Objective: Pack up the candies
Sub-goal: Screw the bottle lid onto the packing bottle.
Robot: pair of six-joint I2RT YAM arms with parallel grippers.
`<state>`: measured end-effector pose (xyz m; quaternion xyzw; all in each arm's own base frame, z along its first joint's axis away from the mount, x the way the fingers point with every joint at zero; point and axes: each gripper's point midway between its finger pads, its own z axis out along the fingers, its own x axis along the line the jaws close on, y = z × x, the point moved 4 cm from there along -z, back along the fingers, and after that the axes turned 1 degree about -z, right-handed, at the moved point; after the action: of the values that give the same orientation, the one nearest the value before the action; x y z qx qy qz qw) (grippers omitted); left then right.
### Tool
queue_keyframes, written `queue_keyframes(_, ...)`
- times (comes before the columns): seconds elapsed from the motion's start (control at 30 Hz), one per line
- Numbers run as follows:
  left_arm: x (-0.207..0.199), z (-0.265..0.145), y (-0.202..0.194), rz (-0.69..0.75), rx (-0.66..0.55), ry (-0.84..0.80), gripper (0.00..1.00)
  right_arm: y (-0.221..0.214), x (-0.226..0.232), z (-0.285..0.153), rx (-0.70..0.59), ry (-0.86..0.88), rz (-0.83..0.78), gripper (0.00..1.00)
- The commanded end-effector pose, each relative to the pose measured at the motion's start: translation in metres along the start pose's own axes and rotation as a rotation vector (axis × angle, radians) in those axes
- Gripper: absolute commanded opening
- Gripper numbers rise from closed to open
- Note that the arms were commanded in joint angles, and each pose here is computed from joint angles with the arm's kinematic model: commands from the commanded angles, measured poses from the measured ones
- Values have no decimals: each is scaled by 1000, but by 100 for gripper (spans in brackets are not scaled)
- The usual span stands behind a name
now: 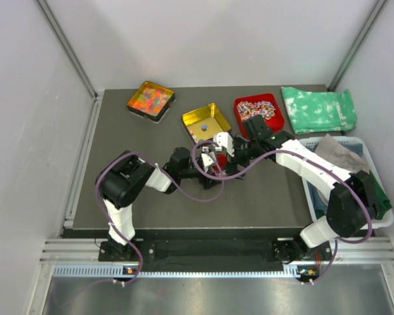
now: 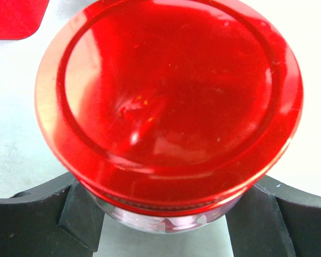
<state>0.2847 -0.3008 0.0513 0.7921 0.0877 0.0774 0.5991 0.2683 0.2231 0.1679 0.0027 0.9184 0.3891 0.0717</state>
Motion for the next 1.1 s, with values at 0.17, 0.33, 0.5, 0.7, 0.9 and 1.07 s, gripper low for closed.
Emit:
queue_keyframes(0.17,-15,-5,-44,-80,155,-26,59,18,-17,-12,-34,-39,-135,98)
queue_keyframes(0.33,-14,-4,-44,-81,156,-27,59,18,-9,-15,-48,-21,-140,94)
queue_keyframes(0.5,-14,-4,-45,-84,160,-28,59,18,4,-13,-50,7,-143,88)
queue_keyframes(0.7,-14,-4,-46,-88,165,-24,59,20,21,-13,-43,31,-155,85)
queue_keyframes(0.9,-13,-4,-45,-87,164,-22,59,13,26,-6,-31,24,-144,85)
queue_keyframes(1.07,-14,-4,-44,-83,161,-23,58,17,23,-4,-48,5,-136,84)
